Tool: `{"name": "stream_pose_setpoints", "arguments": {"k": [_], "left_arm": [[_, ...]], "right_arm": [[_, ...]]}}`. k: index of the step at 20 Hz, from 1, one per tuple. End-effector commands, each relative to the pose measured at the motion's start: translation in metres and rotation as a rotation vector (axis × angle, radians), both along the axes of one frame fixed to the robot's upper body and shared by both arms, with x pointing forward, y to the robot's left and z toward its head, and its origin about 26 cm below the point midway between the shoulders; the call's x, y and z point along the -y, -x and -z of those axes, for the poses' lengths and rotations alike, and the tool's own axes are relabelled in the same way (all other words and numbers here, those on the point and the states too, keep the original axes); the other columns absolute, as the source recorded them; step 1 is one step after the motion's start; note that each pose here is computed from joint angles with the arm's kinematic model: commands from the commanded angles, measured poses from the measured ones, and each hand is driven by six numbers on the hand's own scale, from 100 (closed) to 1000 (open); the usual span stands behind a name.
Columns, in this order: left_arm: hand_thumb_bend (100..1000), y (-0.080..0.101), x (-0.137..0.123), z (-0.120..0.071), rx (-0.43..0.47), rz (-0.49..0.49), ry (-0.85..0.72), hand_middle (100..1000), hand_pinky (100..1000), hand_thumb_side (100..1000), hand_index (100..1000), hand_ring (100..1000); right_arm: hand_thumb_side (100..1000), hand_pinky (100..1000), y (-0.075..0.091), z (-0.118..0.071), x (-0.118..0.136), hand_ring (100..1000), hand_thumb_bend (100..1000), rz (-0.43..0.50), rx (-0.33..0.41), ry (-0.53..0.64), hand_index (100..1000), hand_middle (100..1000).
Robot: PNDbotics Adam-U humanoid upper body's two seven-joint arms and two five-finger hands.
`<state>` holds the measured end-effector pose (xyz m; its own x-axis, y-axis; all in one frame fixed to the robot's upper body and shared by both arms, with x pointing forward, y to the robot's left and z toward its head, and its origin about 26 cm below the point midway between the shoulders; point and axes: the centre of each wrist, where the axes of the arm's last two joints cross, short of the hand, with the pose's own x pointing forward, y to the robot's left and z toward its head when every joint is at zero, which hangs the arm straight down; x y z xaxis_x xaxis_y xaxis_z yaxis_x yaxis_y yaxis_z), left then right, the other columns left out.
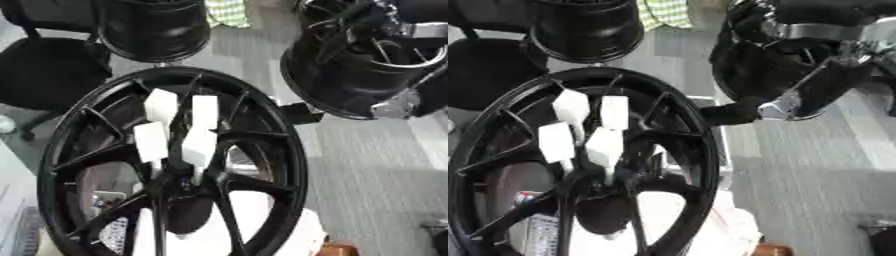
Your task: Pull the pin out of the wheel hub.
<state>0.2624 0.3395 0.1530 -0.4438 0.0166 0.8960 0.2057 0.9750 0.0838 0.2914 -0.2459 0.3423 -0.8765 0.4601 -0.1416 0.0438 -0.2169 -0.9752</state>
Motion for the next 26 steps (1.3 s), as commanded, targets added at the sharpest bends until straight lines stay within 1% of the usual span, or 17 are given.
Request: {"name": "stream_pose_setpoints", "arguments": {"k": [1,3,7,11,15,18,22,24,26], "left_arm": [[100,0.001,0.000,-0.010,0.017,0.012,-0.027,806,837,754,861,790],[100,0.000,0.001,-0.010,0.012,0.015,-0.027,806,837,755,861,791],[100,0.000,0.002,-0.009,0.008,0.020,-0.028,804,837,755,861,792],[100,0.001,0.002,-0.008,0.004,0.020,-0.029,804,837,750,861,792],[100,0.001,0.003,-0.007,-0.003,0.023,-0.023,804,838,759,861,793],[100,0.001,0.003,-0.006,-0.011,0.025,-0.022,804,838,762,861,794],[100,0.001,0.004,-0.006,-0.013,0.026,-0.021,804,838,768,861,795],[100,0.001,0.004,-0.005,-0.018,0.027,-0.020,805,838,776,861,795],[100,0.001,0.005,-0.004,-0.025,0.029,-0.021,805,838,782,861,796]], "right_arm": [[324,914,0.002,-0.005,-0.012,839,292,-0.073,-0.006,-0.002,804,726],[324,913,0.002,-0.006,-0.019,840,303,-0.104,-0.010,-0.003,805,729],[327,912,0.002,-0.005,-0.037,840,308,-0.155,-0.028,0.032,804,729],[328,911,0.003,-0.005,-0.054,840,325,-0.204,-0.044,0.096,801,730],[336,909,0.004,0.001,-0.071,840,332,-0.251,-0.087,0.162,800,732],[336,909,0.004,0.004,-0.077,840,338,-0.264,-0.105,0.213,800,733],[340,907,0.004,0.006,-0.079,844,344,-0.270,-0.113,0.227,805,738],[345,907,0.004,0.014,-0.085,847,344,-0.287,-0.138,0.249,808,743],[343,907,0.004,0.018,-0.091,849,349,-0.297,-0.149,0.268,809,746]]}}
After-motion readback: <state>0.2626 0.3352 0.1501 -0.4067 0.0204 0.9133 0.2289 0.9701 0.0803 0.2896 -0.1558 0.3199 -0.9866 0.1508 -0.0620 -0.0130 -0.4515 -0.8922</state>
